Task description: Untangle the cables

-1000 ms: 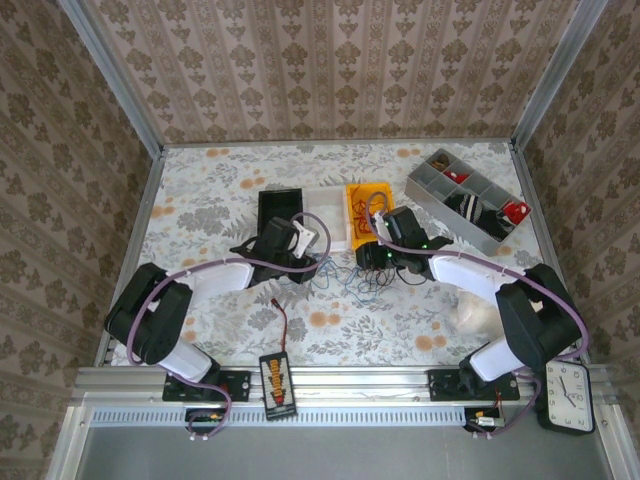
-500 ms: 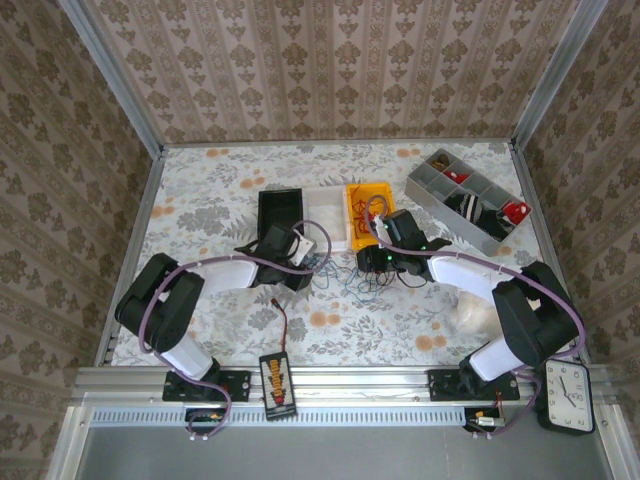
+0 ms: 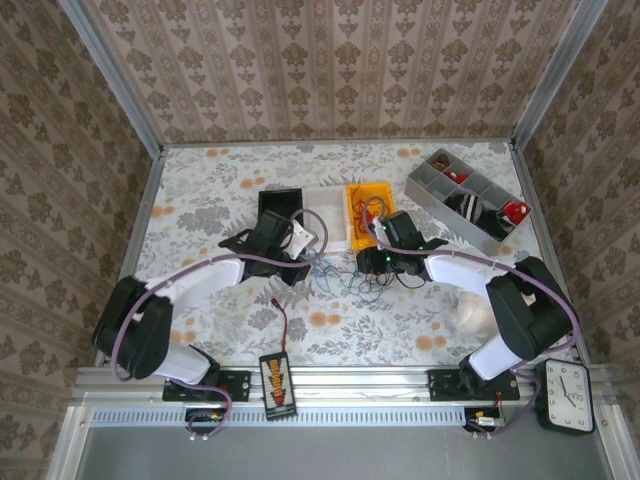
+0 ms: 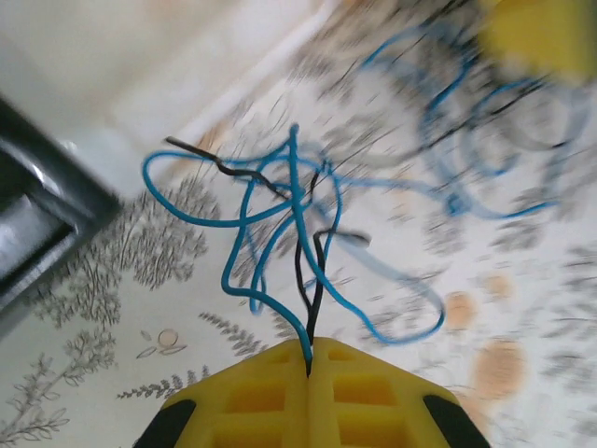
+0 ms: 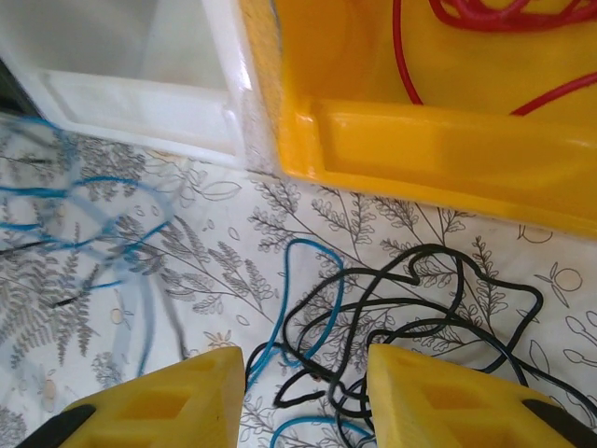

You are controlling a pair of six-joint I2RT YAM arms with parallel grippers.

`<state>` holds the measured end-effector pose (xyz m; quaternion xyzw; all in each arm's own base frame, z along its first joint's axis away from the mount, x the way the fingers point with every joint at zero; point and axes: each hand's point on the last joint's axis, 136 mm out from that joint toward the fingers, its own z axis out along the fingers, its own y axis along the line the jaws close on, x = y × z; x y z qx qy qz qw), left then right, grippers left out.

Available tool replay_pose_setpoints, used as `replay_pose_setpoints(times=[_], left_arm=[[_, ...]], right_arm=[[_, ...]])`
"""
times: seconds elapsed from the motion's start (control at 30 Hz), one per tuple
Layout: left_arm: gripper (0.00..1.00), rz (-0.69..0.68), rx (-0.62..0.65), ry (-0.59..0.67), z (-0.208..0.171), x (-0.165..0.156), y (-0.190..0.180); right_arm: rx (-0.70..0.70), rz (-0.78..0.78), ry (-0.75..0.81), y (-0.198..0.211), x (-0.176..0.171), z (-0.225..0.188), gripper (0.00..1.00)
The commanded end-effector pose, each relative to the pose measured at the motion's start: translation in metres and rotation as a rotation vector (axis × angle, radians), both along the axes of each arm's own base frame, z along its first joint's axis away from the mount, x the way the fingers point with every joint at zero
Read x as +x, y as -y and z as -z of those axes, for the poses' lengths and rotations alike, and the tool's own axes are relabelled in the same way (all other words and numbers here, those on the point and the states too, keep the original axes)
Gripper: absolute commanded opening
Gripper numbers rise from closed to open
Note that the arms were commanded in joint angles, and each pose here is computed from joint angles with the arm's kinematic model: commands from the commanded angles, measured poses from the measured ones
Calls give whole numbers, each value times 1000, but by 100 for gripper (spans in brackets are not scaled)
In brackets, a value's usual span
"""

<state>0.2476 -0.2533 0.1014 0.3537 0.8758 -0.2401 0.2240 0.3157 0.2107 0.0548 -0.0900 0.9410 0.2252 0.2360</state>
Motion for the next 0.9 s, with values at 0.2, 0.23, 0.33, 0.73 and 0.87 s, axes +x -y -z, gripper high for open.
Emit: replay_pose_setpoints(times=[0.2,0.23,0.33,0.73,0.87], left_arm=[[0,131,-215,-24,-103,-10,5],[0,120,-234,2,-112,-5,4],[0,50,-283,83,-137,13,-9],[0,1,-322,34,-124,9,-18],[0,30,-242,-15,-92,-7,-11]], right_arm=[[-82,27,-89,13,-11,38,38],[-84,28,-93,13,-12,40,38],[-111,35,-107,19,-16,45,38],[-160,56,-150,37,-32,62,37],[-168,84,-136,42,-30,59,37]])
